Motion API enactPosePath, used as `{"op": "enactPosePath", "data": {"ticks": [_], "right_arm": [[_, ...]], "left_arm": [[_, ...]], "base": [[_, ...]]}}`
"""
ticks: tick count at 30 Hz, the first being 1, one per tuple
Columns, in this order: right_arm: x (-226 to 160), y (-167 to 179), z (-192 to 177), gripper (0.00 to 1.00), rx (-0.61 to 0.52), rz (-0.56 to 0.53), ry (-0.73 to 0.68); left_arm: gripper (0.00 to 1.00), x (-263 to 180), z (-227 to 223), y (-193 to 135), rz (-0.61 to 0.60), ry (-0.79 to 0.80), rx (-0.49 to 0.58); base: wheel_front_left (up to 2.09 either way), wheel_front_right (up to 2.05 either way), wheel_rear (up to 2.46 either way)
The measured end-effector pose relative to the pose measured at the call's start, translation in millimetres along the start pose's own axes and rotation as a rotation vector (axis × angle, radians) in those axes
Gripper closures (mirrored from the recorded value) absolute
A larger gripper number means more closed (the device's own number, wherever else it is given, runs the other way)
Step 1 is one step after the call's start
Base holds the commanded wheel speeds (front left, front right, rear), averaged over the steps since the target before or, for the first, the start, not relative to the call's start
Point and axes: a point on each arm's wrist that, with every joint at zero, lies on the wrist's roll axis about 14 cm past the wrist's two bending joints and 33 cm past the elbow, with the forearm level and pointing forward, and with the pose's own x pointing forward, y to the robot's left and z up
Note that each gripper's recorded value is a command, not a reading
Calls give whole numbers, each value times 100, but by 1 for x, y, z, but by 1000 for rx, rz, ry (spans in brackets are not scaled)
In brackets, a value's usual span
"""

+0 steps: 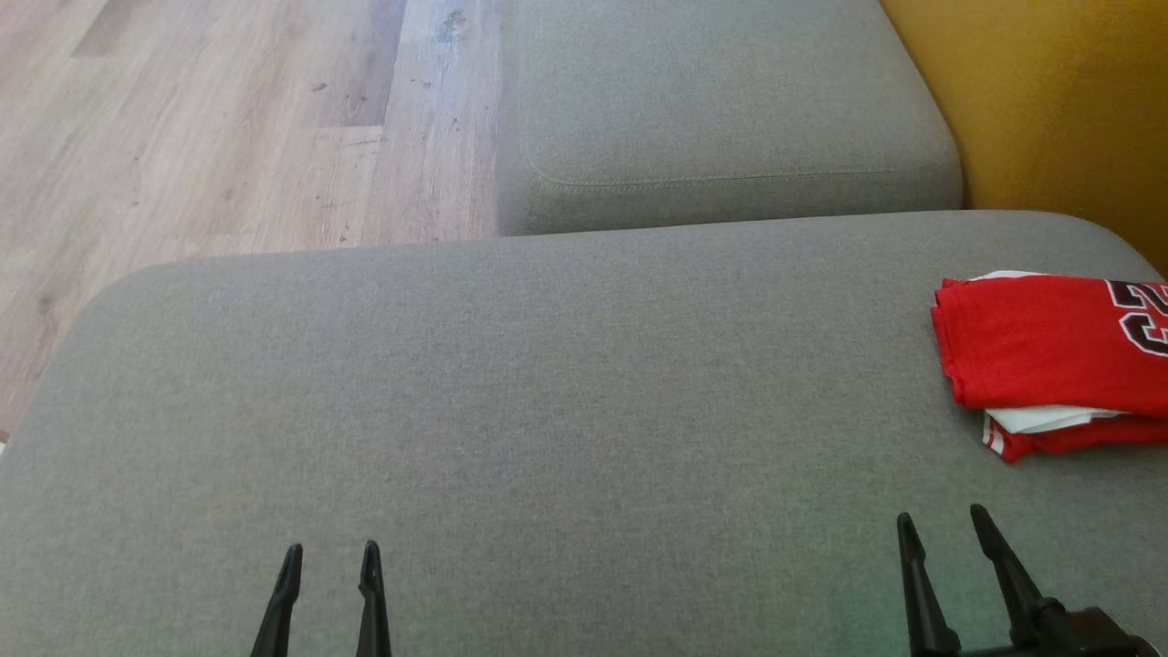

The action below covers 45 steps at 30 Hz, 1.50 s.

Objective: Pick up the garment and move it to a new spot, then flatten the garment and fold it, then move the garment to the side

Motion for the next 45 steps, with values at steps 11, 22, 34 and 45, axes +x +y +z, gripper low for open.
{"op": "enactPosePath", "data": {"ticks": [11,22,34,45], "right_arm": [[-8,-1,-15,100,8,-9,49],[-12,-6,-30,100,133,-48,99],[-4,-12,-29,100,282,-88,96],[2,-18,-30,100,416,-125,94]], "left_arm": [[100,-8,-21,2,6,71,3],[100,-11,-36,8,40,136,-112],[100,-2,-41,13,71,161,-251],[100,7,-43,16,89,178,-378]], "base": [[0,0,0],[0,0,0],[0,0,0],[0,0,0]]}}
